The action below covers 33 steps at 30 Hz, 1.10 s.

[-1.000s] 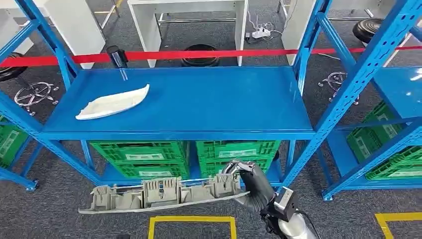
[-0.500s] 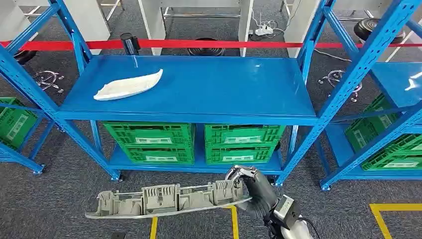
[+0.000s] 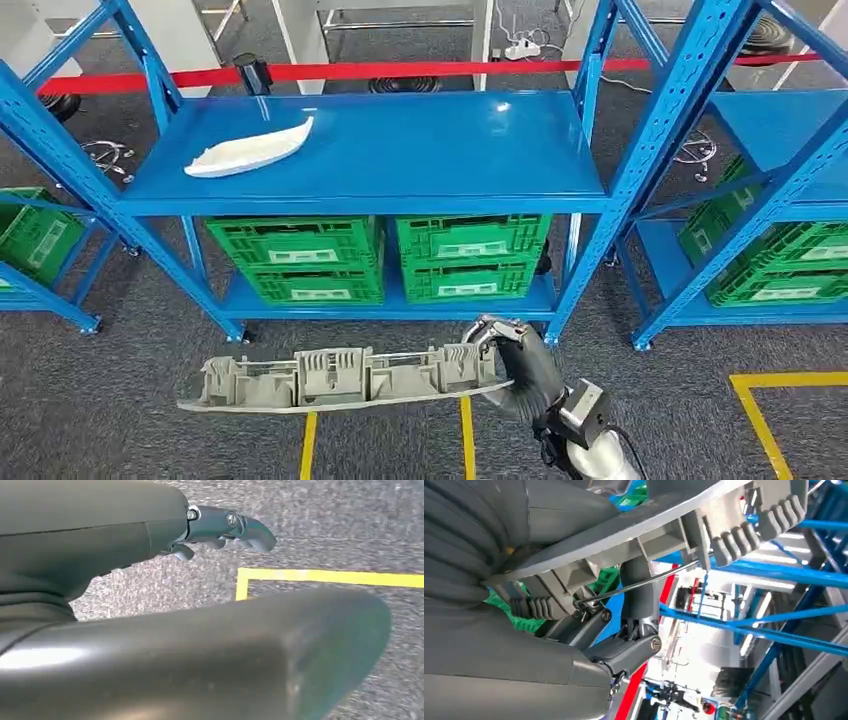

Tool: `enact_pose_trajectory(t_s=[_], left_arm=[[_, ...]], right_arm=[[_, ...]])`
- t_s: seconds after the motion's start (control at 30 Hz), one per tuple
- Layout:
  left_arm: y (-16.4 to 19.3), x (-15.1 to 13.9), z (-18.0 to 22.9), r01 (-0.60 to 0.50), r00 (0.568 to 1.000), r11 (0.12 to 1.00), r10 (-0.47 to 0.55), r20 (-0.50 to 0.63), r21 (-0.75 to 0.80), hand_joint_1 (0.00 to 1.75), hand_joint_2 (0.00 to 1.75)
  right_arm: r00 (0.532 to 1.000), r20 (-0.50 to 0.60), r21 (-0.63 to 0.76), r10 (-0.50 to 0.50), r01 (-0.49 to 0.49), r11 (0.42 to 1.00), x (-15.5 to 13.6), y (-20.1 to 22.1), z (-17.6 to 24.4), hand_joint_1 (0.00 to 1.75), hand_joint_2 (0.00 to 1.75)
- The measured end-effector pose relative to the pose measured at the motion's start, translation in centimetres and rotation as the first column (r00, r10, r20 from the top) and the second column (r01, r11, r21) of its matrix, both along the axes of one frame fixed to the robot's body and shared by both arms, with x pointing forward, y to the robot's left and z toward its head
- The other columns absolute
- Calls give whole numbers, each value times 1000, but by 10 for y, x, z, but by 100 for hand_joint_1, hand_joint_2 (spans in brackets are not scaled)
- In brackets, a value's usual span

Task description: Take the parts from the cabinet and place them on the table.

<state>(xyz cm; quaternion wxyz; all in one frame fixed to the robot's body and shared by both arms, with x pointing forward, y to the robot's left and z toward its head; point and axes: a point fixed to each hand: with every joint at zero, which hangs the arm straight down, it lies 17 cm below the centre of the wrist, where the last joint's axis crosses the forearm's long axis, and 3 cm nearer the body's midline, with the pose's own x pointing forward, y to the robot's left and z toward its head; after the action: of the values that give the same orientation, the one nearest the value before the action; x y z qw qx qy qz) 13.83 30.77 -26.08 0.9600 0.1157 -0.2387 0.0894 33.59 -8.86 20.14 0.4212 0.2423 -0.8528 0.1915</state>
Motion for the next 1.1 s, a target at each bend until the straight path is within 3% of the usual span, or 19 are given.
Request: enact_pose_trajectory(t_s=[0.33,0.67,1.1], left_arm=[[-3,3,1,-1,1000,1000,1,6,-5,0,0],[-9,16,5,9,999,1000,-8,46,-12,0,0],[5,22,9,-57,995,998,57,83,-2,0,0]], right_arm=[[999,-13,70,-35,35,997,-1,-21,10,175,175],[994,22,37,-110,109,993,4,-34,16,175,175],[998,15,-6,-64,64,998,23,-23,5,175,175]])
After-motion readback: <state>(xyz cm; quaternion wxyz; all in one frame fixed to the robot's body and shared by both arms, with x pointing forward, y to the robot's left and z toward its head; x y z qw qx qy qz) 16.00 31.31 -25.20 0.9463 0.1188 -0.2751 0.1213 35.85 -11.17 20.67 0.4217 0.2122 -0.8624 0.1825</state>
